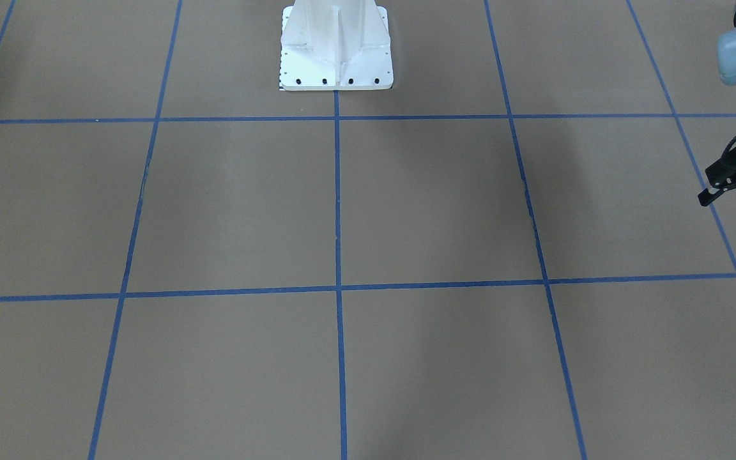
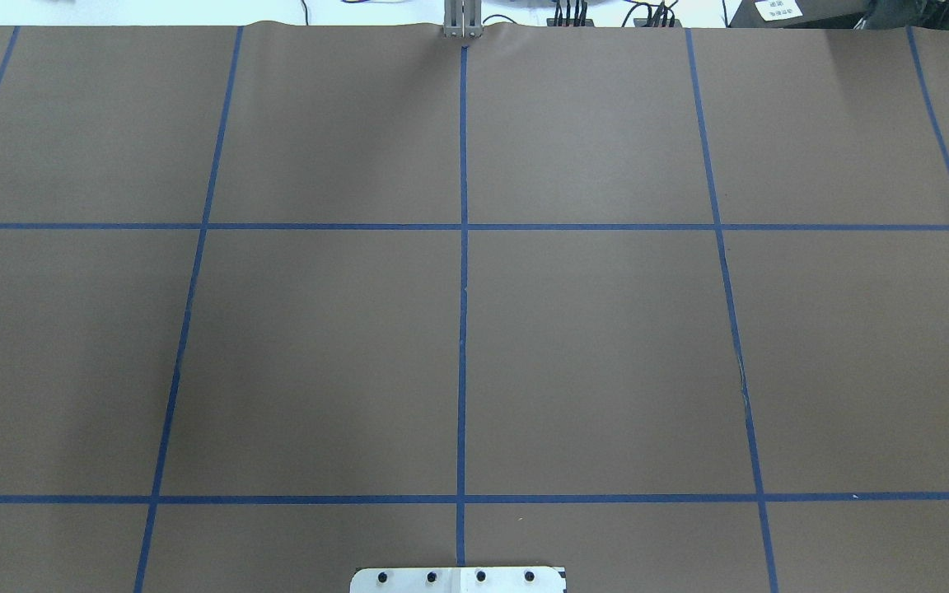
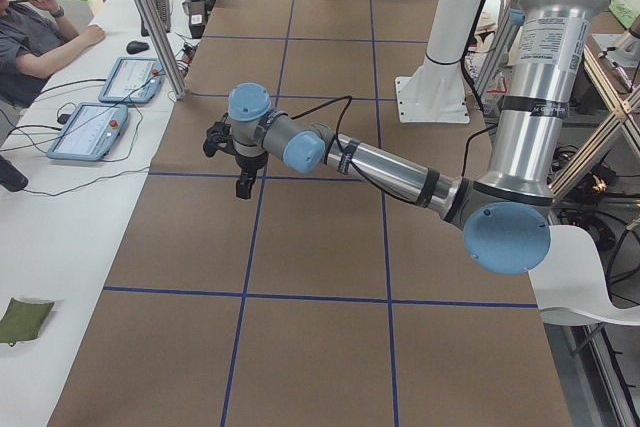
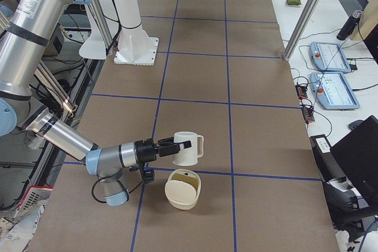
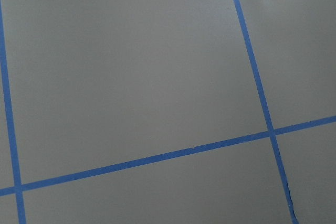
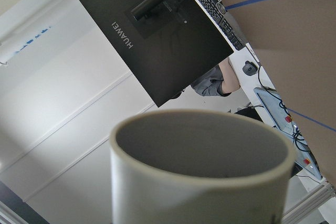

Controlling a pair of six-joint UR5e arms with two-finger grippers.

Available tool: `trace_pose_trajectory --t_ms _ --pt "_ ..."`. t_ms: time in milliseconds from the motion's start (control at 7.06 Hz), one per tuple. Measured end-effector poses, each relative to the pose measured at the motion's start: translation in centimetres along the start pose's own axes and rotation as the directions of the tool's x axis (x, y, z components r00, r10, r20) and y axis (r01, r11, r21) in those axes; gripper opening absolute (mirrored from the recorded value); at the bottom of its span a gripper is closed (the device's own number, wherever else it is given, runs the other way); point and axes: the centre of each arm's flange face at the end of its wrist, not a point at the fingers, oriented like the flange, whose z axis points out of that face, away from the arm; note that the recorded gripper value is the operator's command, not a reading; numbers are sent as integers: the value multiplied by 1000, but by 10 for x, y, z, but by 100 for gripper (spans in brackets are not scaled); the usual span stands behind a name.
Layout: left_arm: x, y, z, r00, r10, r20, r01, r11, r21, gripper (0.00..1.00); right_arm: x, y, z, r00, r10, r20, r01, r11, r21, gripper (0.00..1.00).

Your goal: Left arm hands cup to right arm to dump lemon

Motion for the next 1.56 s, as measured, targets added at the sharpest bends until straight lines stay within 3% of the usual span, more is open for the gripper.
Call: trace_pose_trajectory --t_ms 142,283,425,567,708,850,1133,1275,1558 --pt "0 0 0 1000 0 0 0 1000 0 100 1 1 7 1000 -31 0 31 999 -12 47" --pt "0 1 0 1000 -1 0 1 1000 0 100 3 4 17 992 -123 2 123 992 -33 47" --pt "0 1 0 1000 -1 0 1 1000 -1 100 6 6 23 964 -267 -7 267 962 -54 47" --pt "0 1 0 1000 -2 -1 2 1000 -1 100 11 9 22 908 -416 -42 411 907 -90 46" --pt "0 1 0 1000 -3 -1 3 1000 -2 100 17 11 20 825 -560 -75 546 825 -146 46" --pt "-1 1 1 1000 -3 -1 3 1000 -4 100 22 12 16 719 -690 -86 666 719 -201 46" --pt "-2 1 3 1000 -6 0 6 1000 -7 100 32 12 5 475 -877 -74 821 472 -323 47" --pt "-3 2 5 1000 -8 1 8 1000 -10 100 36 9 -4 334 -940 -69 856 333 -394 51" --pt "-3 2 8 1000 -8 2 8 1000 -16 100 33 1 -19 -11 -1000 -16 842 -1 -540 47"
